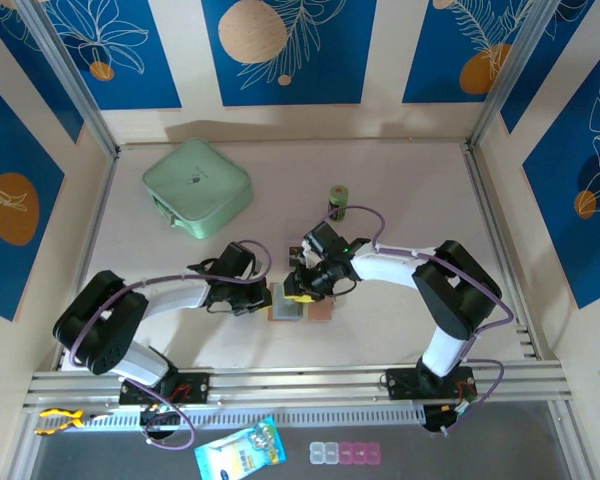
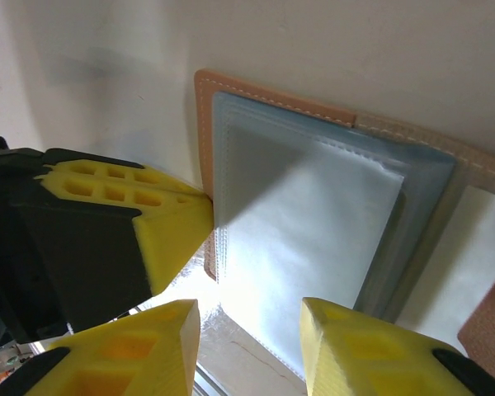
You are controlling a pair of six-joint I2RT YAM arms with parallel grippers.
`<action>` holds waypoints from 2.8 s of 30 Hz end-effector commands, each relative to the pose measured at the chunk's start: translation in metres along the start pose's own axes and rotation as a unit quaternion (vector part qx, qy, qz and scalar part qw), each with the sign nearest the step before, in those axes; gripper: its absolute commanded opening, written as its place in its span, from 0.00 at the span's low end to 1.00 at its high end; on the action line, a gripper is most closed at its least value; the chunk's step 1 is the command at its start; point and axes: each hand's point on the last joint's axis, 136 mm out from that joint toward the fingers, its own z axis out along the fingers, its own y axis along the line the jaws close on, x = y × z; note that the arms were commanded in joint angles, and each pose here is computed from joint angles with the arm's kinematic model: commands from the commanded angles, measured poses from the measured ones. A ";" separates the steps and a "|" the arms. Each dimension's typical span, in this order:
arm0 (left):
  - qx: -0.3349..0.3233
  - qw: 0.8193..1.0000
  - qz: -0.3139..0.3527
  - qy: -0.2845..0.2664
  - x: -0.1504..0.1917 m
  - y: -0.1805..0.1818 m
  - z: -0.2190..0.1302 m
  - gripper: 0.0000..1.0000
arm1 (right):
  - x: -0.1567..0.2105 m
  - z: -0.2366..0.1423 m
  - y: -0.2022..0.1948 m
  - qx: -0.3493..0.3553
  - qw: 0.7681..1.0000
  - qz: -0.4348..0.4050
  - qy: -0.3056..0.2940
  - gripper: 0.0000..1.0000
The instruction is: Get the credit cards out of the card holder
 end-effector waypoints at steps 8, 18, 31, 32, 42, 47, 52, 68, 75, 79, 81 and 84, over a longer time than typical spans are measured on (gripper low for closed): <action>-0.028 1.000 -0.009 0.009 0.009 0.015 0.003 0.04 | 0.013 0.007 -0.022 0.040 0.999 0.020 0.025 0.37; -0.031 0.999 -0.010 0.008 0.009 0.016 0.001 0.04 | 0.015 -0.001 -0.033 0.059 0.998 0.022 0.016 0.37; 0.015 1.000 0.005 -0.020 -0.004 -0.018 -0.020 0.09 | 0.014 -0.001 -0.034 0.042 0.999 0.026 0.013 0.36; 0.021 1.000 0.006 -0.023 -0.006 -0.022 -0.022 0.10 | 0.014 -0.001 -0.034 0.040 0.999 0.026 0.013 0.35; 0.076 0.997 0.012 -0.018 -0.008 -0.060 -0.017 0.22 | 0.016 -0.001 -0.036 0.031 0.999 0.029 0.013 0.29; 0.078 0.997 0.011 -0.008 -0.006 -0.065 -0.005 0.25 | 0.017 -0.001 -0.037 0.029 0.999 0.029 0.013 0.29; 0.072 0.997 0.008 0.002 -0.004 -0.064 0.004 0.26 | 0.017 -0.002 -0.036 0.026 0.999 0.029 0.012 0.29; 0.058 0.998 0.030 0.005 -0.004 -0.086 0.001 0.26 | 0.015 -0.045 -0.025 0.014 0.999 0.013 -0.037 0.29; 0.058 0.998 0.039 0.013 -0.003 -0.105 0.011 0.29 | 0.014 -0.079 -0.027 -0.001 0.997 0.010 -0.076 0.29; 0.056 0.997 0.048 0.021 0.000 -0.118 0.021 0.32 | 0.016 -0.095 -0.035 -0.013 0.995 0.023 -0.094 0.30; 0.056 0.997 0.051 0.024 0.001 -0.122 0.025 0.36 | 0.019 -0.102 -0.037 -0.015 0.994 0.026 -0.102 0.30; 0.060 0.996 0.053 0.027 0.000 -0.126 0.029 0.39 | 0.022 -0.108 -0.041 -0.017 0.994 0.030 -0.108 0.31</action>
